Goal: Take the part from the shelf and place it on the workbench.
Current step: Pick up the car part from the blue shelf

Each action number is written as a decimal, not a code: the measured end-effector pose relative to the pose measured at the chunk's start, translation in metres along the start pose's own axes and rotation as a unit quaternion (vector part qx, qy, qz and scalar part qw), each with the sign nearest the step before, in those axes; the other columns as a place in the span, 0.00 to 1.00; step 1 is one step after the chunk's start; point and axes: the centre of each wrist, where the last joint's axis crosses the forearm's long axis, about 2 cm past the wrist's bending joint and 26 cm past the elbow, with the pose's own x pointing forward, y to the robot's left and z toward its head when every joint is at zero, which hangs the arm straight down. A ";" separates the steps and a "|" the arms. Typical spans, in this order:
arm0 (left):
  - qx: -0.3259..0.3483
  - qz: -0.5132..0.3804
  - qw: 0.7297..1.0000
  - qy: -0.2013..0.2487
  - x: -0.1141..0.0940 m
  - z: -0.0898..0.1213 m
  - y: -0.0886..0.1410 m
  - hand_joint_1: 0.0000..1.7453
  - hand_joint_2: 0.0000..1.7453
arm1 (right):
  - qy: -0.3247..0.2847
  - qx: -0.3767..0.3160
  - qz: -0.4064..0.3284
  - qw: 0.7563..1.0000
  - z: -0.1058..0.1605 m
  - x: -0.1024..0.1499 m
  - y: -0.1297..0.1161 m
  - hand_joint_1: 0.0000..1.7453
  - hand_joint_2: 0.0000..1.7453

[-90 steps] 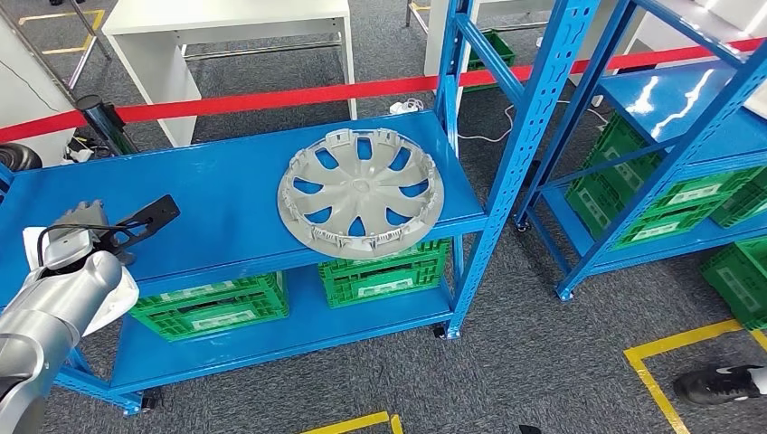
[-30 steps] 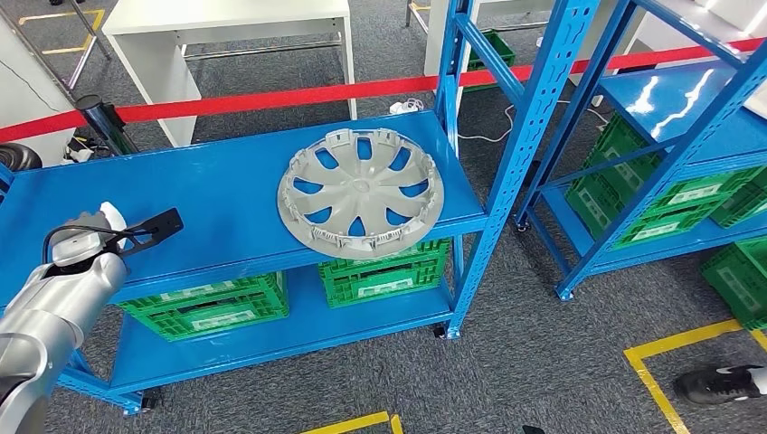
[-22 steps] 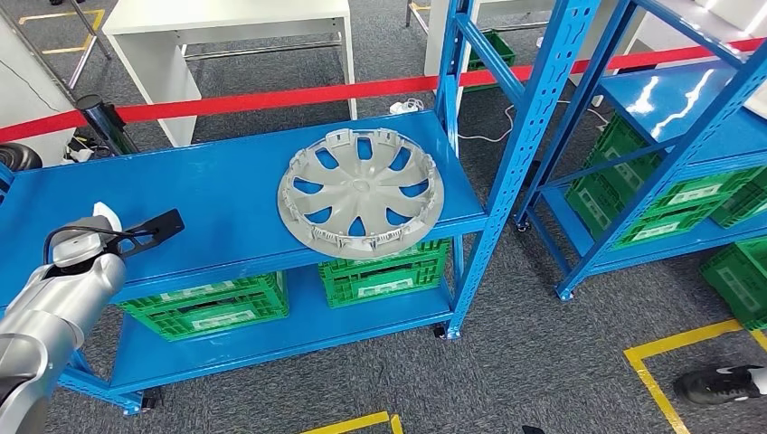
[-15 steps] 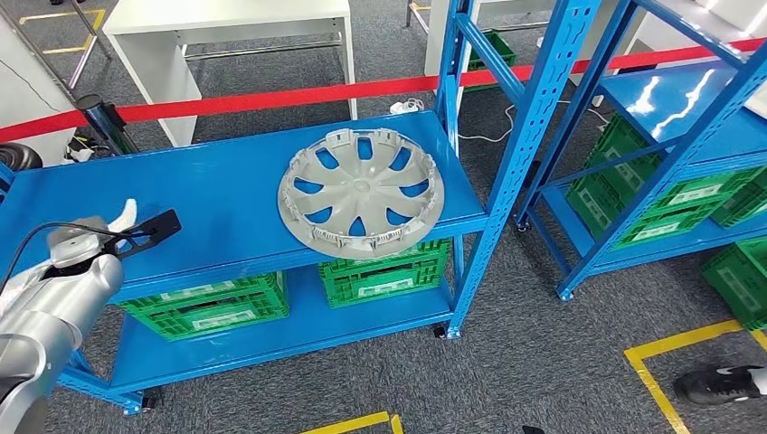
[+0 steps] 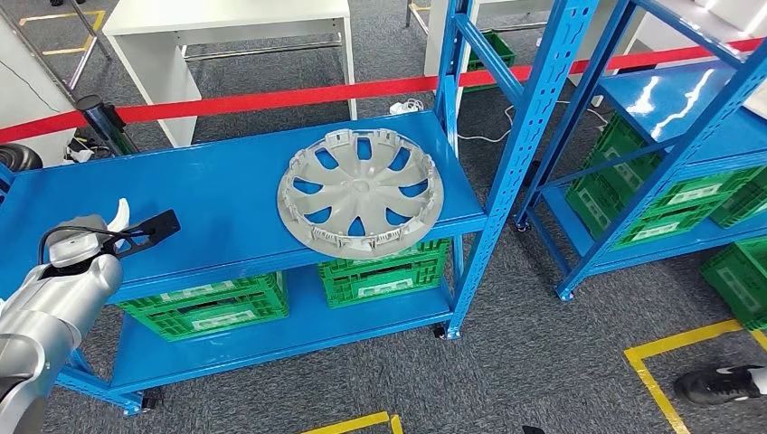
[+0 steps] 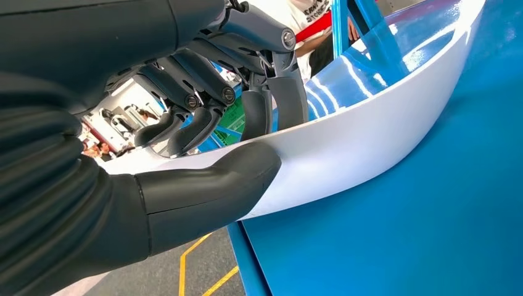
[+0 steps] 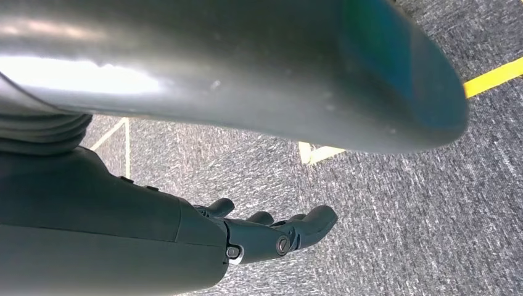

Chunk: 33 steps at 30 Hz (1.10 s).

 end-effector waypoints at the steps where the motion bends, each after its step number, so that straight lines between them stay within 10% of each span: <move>1: 0.000 0.000 1.000 0.000 0.000 0.000 0.000 1.00 1.00 | 0.000 0.000 0.000 1.000 0.000 0.000 0.000 0.00 0.00; 22: 0.009 0.020 0.999 -0.033 0.002 0.001 -0.001 1.00 1.00 | 0.001 -0.004 -0.001 1.000 0.000 0.000 -0.001 0.00 0.00; 33: 0.120 0.126 0.961 -0.213 0.029 0.015 -0.005 1.00 1.00 | -0.003 -0.001 -0.008 1.000 0.000 0.000 -0.001 0.00 0.00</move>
